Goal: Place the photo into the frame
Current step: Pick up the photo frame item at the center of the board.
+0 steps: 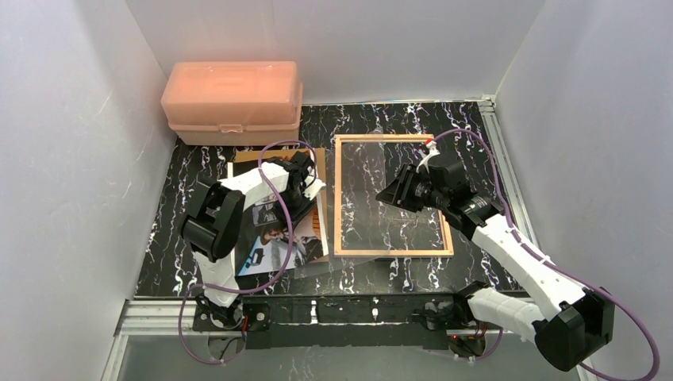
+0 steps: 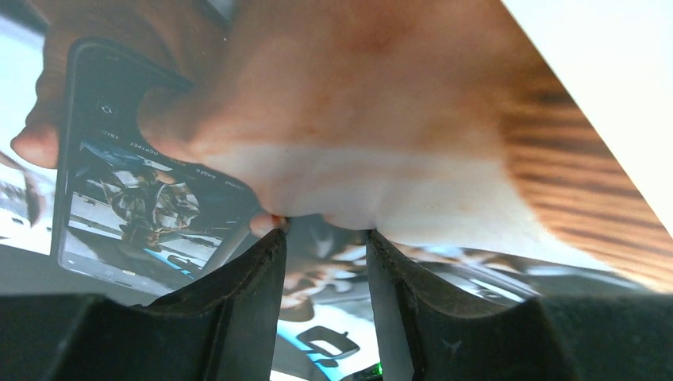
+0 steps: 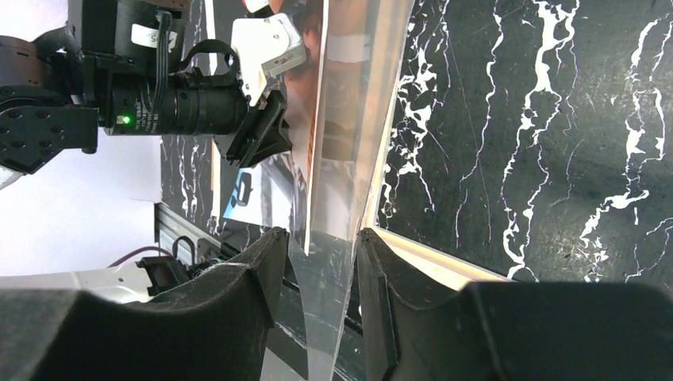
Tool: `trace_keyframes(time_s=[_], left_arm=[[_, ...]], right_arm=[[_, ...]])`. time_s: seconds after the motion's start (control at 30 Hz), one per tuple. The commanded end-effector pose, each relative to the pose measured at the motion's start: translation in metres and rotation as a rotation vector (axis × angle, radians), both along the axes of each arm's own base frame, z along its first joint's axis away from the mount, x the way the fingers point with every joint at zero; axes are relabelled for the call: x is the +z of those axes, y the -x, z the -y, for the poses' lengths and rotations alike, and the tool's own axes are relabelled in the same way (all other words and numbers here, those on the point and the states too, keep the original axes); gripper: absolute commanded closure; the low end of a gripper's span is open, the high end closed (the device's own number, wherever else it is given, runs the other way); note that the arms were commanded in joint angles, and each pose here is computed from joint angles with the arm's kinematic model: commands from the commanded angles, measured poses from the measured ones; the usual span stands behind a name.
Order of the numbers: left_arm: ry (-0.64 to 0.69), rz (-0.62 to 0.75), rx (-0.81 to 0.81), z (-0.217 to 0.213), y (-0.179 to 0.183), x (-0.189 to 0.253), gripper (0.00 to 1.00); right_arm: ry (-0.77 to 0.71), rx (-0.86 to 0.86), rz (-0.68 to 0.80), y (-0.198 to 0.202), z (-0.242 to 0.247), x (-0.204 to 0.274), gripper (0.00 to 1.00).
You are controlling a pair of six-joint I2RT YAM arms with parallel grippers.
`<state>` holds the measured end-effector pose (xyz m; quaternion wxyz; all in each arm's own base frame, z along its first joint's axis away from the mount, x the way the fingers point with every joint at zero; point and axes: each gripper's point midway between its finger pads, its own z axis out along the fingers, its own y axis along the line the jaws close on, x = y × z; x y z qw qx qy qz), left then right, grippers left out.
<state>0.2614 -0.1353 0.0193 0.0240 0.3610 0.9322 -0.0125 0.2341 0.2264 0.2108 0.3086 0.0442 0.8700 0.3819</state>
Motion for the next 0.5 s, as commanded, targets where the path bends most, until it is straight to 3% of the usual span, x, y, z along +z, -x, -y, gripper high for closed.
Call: trace_keyframes(time_s=[0.0,0.47], left_arm=[[-0.019,-0.023,-0.022,-0.006,0.009,-0.01,0.6],[-0.029,-0.039,-0.035,-0.01,0.014,-0.016,0.62]], right_arm=[[-0.047,0.023,0.016,-0.002,-0.009,0.007,0.53],[-0.259,0.093,0.025,0.004,-0.034,0.016,0.51]])
